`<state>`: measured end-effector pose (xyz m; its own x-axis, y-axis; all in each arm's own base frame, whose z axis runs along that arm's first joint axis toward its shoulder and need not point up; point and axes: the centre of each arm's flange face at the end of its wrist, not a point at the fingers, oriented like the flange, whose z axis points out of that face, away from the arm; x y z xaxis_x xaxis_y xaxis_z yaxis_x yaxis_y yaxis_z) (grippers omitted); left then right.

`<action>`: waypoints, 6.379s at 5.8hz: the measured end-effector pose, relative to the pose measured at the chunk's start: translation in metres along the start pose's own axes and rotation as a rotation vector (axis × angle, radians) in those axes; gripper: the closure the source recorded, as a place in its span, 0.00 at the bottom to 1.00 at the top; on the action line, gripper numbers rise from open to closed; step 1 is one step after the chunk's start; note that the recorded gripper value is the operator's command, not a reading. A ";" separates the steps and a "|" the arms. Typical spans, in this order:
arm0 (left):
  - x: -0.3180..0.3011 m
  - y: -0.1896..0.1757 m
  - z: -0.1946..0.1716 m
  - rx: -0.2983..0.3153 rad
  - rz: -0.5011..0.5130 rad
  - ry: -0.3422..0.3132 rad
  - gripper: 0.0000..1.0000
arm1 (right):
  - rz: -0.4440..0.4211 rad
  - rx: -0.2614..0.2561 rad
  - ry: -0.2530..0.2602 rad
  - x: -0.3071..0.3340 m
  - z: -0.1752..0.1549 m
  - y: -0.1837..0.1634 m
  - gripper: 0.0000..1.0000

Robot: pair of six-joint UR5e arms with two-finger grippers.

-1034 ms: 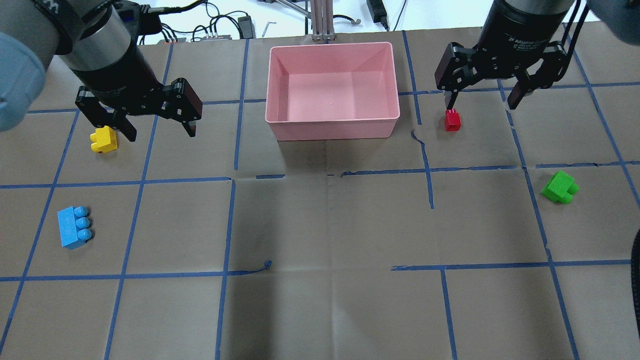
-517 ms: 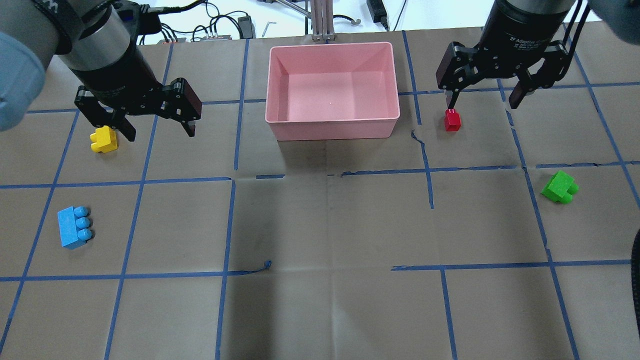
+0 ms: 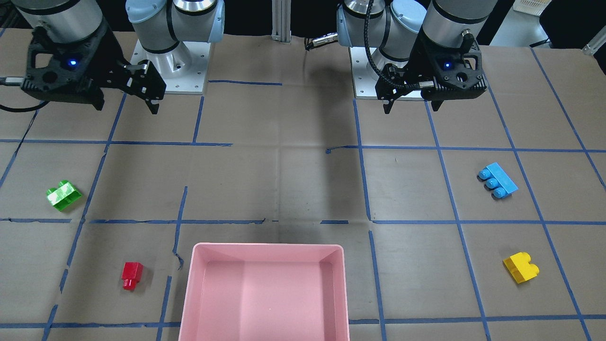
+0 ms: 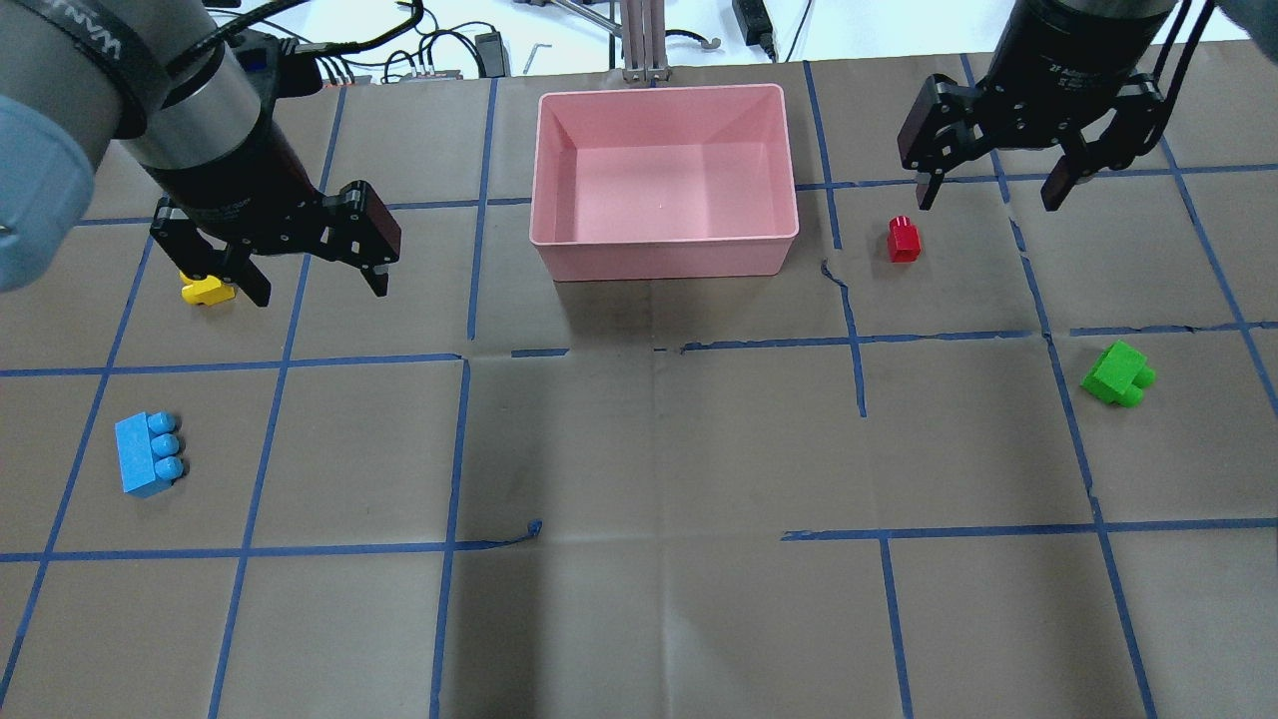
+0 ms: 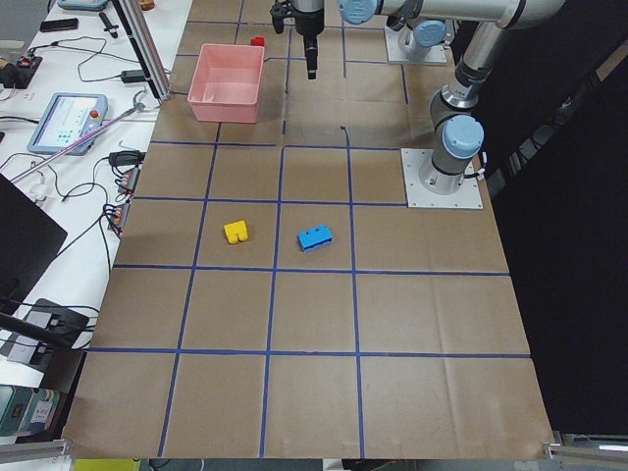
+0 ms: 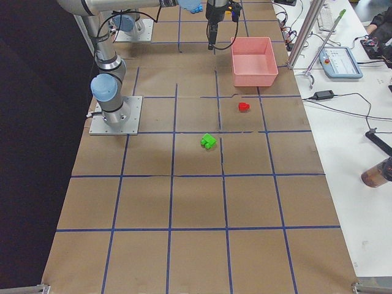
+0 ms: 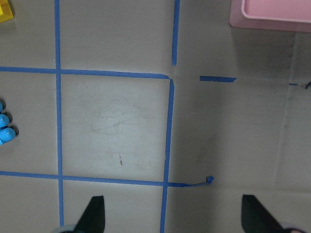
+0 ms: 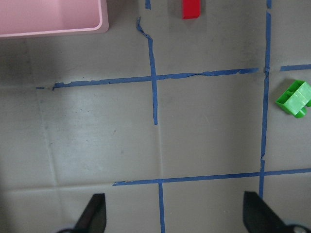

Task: Put all blocks into box

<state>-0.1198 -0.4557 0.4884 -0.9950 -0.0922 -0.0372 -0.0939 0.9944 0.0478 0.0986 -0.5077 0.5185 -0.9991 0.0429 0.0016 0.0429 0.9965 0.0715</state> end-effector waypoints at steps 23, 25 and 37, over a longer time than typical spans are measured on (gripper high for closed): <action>-0.368 -0.069 0.329 -0.137 -0.429 0.077 0.03 | -0.846 -0.045 -0.024 0.285 0.337 -0.034 0.58; -0.370 -0.070 0.330 -0.136 -0.432 0.077 0.27 | -0.841 -0.033 -0.016 0.285 0.330 -0.035 0.58; 0.013 -0.218 0.124 0.036 -1.093 0.464 0.71 | -0.048 -0.073 -0.054 -0.012 0.068 -0.097 0.58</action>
<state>-0.1078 -0.6673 0.3534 -0.3053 -0.8950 0.3252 -0.9070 0.3773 0.1868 0.1062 -0.6003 0.4440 -0.9983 0.0013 -0.0577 -0.0070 0.9897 0.1428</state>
